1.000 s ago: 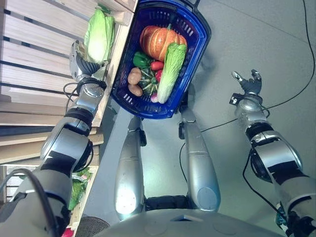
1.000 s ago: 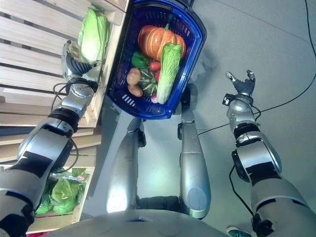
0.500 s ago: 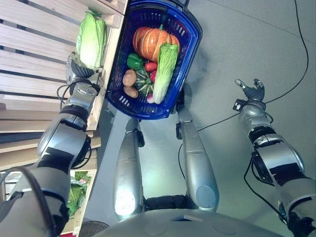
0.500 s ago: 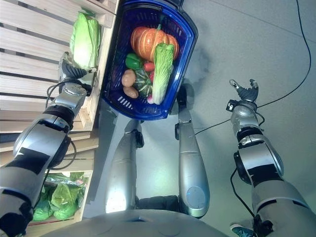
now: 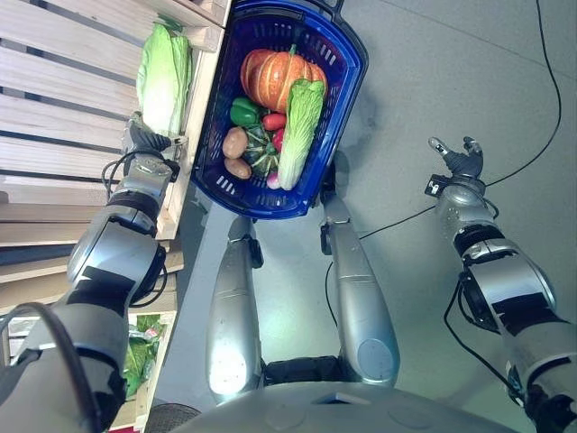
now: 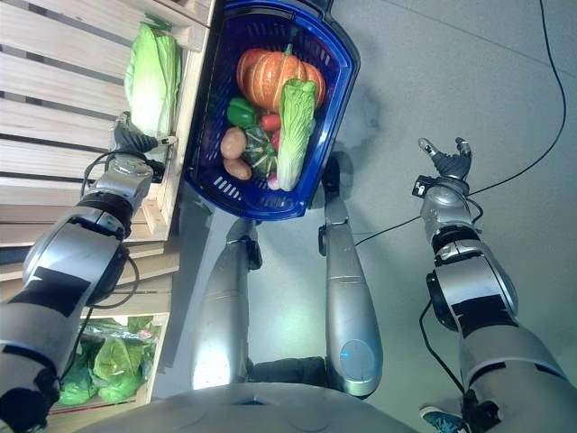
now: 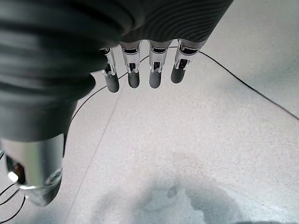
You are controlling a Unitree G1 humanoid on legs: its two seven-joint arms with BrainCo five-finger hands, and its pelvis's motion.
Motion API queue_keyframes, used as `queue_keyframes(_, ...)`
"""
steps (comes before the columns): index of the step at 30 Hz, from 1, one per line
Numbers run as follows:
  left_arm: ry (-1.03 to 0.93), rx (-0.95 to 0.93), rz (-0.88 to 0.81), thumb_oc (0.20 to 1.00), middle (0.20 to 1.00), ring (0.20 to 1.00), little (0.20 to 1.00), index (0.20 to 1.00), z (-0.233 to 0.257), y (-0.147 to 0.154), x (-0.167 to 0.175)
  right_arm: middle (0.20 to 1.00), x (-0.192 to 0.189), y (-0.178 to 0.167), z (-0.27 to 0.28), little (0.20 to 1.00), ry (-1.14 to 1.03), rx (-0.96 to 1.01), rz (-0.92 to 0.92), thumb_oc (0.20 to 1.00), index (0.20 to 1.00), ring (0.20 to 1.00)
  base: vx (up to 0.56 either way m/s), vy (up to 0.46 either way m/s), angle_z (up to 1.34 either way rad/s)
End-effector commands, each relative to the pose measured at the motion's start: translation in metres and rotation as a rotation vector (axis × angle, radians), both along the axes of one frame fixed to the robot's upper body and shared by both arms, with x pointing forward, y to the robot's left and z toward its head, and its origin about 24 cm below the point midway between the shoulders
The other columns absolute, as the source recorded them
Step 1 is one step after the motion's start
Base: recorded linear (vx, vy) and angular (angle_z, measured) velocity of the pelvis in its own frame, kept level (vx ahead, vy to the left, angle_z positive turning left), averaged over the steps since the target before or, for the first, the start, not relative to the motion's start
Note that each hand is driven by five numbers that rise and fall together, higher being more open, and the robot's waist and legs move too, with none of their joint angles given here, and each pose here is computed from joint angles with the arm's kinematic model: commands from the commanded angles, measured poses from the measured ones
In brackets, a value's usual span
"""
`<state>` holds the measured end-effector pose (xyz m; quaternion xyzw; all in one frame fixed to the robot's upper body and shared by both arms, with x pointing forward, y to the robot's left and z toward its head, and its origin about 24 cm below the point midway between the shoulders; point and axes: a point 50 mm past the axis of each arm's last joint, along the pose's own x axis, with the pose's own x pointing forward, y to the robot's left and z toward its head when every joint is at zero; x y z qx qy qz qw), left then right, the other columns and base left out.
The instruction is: Pick up fruits and vegetables into the basket
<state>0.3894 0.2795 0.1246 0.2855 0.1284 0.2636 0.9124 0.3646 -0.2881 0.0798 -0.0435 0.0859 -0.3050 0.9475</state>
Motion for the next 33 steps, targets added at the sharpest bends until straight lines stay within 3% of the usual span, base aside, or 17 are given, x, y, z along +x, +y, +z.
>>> queue_keyframes(1, 0.071, -0.047, 0.069, 0.495, 0.495, 0.495, 0.495, 0.495, -0.010, 0.020, -0.011, 1.000, -0.010, -0.008, -0.012, 1.000, 0.028, -0.009, -0.038, 1.000, 1.000, 1.000, 0.00, 0.000, 0.00)
queue_keyframes(2, 0.079, -0.049, 0.063, 0.263, 0.263, 0.263, 0.263, 0.263, -0.010, 0.021, -0.011, 1.000, -0.010, -0.008, -0.011, 1.000, 0.027, -0.009, -0.037, 1.000, 1.000, 1.000, 0.00, 0.000, 0.00)
queue_keyframes(3, 0.082, -0.054, 0.056, 0.200, 0.200, 0.200, 0.200, 0.200, -0.010, 0.020, -0.011, 1.000, -0.009, -0.008, -0.010, 1.000, 0.025, -0.008, -0.036, 1.000, 1.000, 1.000, 0.00, 0.000, 0.00)
queue_keyframes(17, 0.103, -0.063, 0.032, 0.200, 0.200, 0.200, 0.200, 0.200, -0.011, 0.019, -0.010, 1.000, -0.006, -0.003, -0.009, 1.000, 0.015, 0.000, -0.032, 1.000, 1.000, 1.000, 0.00, 0.000, 0.00)
queue_keyframes(18, 0.107, -0.058, 0.036, 0.300, 0.300, 0.300, 0.300, 0.300, -0.010, 0.019, -0.010, 1.000, -0.006, -0.002, -0.009, 1.000, 0.013, 0.001, -0.033, 1.000, 1.000, 1.000, 0.00, 0.000, 0.00)
queue_keyframes(20, 0.119, -0.058, 0.036, 0.859, 0.859, 0.859, 0.859, 0.859, -0.011, 0.019, -0.010, 1.000, -0.005, -0.001, -0.009, 1.000, 0.011, 0.002, -0.031, 1.000, 1.000, 1.000, 0.00, 0.000, 0.00)
queue_keyframes(21, 0.129, -0.058, 0.037, 1.000, 1.000, 1.000, 1.000, 1.000, -0.011, 0.018, -0.010, 1.000, -0.005, -0.001, -0.008, 1.000, 0.010, 0.003, -0.031, 1.000, 1.000, 1.000, 0.00, 0.000, 0.00)
queue_keyframes(33, 0.187, 0.033, 0.002, 1.000, 1.000, 1.000, 1.000, 1.000, -0.010, 0.013, -0.007, 1.000, -0.003, 0.004, -0.008, 1.000, 0.007, 0.012, -0.023, 1.000, 1.000, 1.000, 0.00, -0.001, 0.00)
